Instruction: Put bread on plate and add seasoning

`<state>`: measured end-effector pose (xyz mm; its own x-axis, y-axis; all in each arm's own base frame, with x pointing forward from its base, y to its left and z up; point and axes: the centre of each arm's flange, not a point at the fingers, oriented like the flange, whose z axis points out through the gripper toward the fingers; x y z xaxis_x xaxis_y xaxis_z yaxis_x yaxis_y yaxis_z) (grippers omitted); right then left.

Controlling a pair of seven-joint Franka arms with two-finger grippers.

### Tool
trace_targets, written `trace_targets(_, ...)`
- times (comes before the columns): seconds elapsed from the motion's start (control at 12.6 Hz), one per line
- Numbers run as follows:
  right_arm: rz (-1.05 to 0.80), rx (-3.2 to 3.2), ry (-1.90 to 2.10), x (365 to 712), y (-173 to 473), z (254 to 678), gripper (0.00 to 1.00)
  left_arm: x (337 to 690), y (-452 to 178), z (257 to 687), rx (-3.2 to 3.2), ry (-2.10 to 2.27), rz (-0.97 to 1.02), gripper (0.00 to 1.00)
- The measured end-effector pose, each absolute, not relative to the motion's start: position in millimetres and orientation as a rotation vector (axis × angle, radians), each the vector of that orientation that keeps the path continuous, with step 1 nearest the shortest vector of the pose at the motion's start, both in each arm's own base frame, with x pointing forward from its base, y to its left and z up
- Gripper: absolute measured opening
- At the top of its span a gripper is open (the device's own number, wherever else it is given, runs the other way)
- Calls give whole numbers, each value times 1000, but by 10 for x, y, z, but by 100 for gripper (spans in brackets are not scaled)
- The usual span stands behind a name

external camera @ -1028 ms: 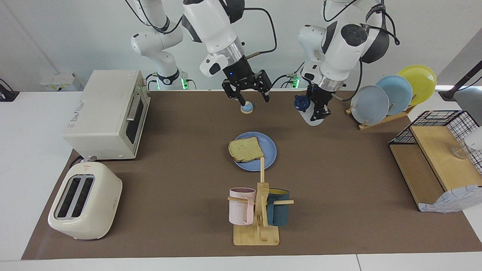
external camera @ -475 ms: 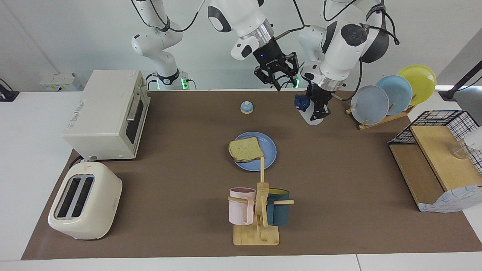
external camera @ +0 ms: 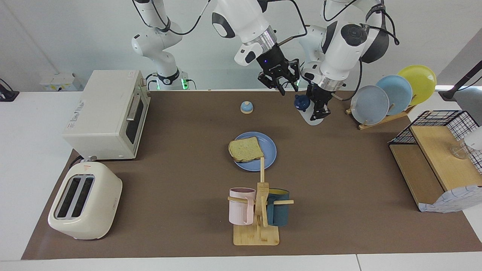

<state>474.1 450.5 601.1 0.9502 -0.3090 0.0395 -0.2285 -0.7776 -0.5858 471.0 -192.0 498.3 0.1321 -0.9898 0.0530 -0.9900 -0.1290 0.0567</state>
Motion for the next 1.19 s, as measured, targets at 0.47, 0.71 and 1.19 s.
trace_targets(0.47, -193, -2480, 393, 4847, 4580, 5852, 40, 4685, -1994, 4986, 2289, -2038, 9, 47)
trace_targets(0.71, -195, -2470, 402, 4846, 4586, 5906, 36, 4683, -2001, 4987, 2288, -2040, 11, 47)
trace_targets(1.19, -189, -2468, 408, 4832, 4601, 5912, 33, 4676, -2019, 4987, 2284, -2045, 11, 47)
